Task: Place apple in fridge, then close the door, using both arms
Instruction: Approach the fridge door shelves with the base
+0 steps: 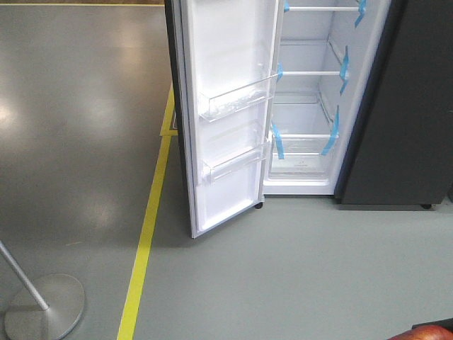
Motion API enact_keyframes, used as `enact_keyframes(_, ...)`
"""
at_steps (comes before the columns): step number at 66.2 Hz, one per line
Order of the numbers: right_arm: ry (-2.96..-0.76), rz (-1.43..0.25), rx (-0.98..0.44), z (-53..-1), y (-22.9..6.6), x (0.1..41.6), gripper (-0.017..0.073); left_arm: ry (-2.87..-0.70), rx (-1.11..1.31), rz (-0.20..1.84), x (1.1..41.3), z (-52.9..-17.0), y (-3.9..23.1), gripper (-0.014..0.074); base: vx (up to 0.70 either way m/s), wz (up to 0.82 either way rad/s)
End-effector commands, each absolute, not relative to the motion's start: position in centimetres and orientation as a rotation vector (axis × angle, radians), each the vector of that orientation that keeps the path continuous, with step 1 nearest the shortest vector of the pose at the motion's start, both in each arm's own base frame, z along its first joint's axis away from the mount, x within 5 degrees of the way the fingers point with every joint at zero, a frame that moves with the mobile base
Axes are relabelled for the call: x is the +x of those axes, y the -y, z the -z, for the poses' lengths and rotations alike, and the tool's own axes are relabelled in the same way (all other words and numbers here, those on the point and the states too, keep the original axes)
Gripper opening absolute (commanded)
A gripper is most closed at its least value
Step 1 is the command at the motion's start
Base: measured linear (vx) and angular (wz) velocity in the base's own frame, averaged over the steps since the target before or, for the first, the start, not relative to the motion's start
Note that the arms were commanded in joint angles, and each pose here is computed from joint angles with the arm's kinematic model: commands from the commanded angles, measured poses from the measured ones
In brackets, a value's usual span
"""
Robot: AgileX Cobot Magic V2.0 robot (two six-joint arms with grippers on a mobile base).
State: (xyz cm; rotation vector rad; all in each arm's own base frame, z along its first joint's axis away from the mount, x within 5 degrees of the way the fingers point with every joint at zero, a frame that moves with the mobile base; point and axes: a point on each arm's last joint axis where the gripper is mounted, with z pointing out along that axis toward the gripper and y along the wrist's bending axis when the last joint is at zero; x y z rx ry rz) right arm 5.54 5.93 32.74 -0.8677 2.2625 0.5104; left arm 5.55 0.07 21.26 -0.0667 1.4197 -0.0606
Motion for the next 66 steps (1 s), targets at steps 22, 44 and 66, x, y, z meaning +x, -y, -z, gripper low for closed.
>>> enact_keyframes(22,-2.188,-0.531,-0.839,-33.83,-6.14,5.8,0.015,-1.361,-0.071,0.072,5.47,-21.01,-0.08,-0.0006,0.1,0.04)
enact_keyframes(44,-2.188,-0.531,-0.839,-33.83,-6.14,5.8,0.015,-1.361,-0.071,0.072,5.47,-21.01,-0.08,-0.0006,0.1,0.03)
enact_keyframes(66,-2.188,-0.531,-0.839,-33.83,-6.14,5.8,0.015,-1.361,-0.071,0.072,5.47,-21.01,-0.08,-0.0006,0.09,0.02)
